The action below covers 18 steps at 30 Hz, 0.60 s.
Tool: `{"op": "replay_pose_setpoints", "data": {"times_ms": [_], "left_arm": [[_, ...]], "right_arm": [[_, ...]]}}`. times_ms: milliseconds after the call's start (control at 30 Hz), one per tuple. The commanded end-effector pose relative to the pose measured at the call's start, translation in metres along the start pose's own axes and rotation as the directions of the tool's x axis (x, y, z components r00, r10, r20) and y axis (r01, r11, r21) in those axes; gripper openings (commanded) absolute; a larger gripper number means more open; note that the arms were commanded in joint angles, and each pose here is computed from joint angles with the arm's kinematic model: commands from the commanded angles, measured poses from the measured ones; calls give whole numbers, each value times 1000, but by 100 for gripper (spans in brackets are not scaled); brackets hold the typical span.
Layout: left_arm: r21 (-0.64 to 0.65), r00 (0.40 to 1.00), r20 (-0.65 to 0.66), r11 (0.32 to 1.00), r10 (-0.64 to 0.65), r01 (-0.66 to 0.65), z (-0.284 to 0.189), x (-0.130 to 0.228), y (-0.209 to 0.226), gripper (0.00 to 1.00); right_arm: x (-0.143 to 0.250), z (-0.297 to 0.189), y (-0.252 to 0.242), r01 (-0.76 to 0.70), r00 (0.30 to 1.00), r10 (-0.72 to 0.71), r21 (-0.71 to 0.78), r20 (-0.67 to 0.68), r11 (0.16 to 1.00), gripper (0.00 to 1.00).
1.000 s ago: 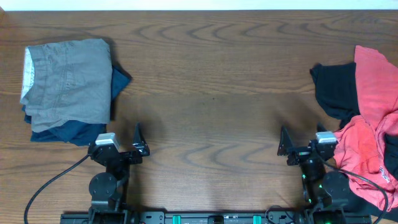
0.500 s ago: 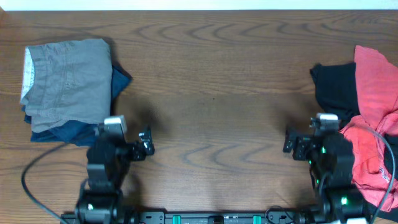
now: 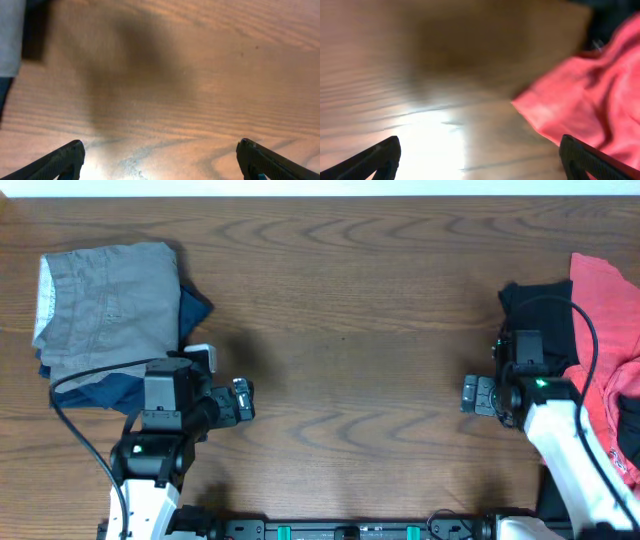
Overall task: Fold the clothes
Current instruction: 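Reach the right gripper into the red shirt pile and grasp it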
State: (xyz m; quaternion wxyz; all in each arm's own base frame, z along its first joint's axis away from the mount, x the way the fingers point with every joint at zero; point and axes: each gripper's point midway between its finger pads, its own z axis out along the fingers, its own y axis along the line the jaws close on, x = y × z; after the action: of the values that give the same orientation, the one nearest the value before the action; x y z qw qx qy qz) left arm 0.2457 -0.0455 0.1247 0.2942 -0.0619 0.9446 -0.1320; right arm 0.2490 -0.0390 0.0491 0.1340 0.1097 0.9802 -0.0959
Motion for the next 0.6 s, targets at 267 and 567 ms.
{"op": "replay_pose_setpoints", "data": {"times_ms": [267,567], "left_arm": [[11,1000,-3,1000,-4,4,-2,-3,-3,98],[11,1000,-3,1000,-4,4,-2,-3,-3,98]], "right_arm": [[18,45,-69,-203,961,241,249,-134,947,98],[27,55,-94,-281,929,336,292,-157,914,54]]}}
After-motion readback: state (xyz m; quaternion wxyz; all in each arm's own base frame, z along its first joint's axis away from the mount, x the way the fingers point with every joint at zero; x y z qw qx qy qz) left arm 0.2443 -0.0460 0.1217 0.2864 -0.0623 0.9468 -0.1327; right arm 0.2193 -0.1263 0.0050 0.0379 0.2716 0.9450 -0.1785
